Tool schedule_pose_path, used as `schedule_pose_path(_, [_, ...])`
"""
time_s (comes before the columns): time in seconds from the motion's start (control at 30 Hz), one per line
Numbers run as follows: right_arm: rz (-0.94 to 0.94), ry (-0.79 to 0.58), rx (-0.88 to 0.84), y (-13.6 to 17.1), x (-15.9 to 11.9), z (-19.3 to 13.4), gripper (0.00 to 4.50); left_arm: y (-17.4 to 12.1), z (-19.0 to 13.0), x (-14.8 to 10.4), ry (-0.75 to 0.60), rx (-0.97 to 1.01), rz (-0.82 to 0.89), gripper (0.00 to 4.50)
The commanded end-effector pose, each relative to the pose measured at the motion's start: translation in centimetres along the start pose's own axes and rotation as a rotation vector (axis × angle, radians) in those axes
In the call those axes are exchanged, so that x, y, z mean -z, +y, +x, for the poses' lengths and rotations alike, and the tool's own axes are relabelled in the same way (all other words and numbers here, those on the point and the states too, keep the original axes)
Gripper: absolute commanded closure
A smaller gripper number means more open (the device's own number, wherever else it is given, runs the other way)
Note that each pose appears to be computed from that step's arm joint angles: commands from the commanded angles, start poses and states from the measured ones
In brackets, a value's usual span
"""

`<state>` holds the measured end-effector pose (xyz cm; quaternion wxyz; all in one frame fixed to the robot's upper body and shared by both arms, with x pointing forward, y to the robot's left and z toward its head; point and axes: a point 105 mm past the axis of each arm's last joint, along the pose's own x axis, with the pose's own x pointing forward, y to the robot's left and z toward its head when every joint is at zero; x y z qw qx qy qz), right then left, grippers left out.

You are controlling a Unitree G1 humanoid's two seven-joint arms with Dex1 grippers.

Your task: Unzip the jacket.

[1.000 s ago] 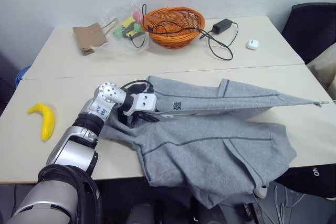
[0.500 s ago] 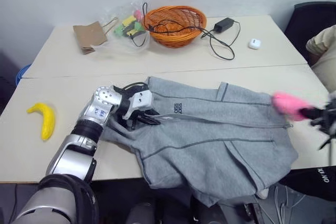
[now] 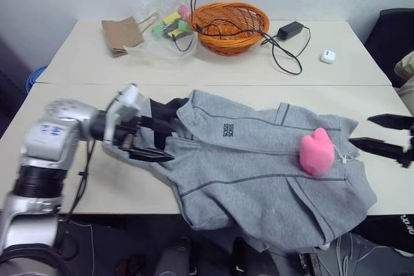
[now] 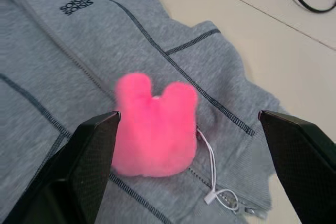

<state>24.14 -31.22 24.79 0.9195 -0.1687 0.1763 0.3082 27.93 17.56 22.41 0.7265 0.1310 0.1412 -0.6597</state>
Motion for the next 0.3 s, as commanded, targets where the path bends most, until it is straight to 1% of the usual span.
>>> schedule_pose_path(0.03, [-0.056,0.008,0.018,-0.5,-1.0,-3.2,0.03,-1.4,-3.4,-2.1,0.007,-0.063,0.067,0.00])
schedule_pose_path(0.1, [-0.047,0.050,0.013,-0.6,-0.3,-4.8,0.03,-1.8,-5.7,-1.9,0.057,-0.140,0.073,0.00])
schedule_pose_path(0.2, [-0.043,0.140,0.065,-1.6,1.8,-6.8,0.03,-1.8,-8.0,-0.4,0.147,-0.240,0.062,0.00])
schedule_pose_path(0.3, [0.003,0.106,0.074,-1.8,2.1,-7.0,0.03,-1.2,-8.3,2.0,0.201,-0.307,0.051,0.00])
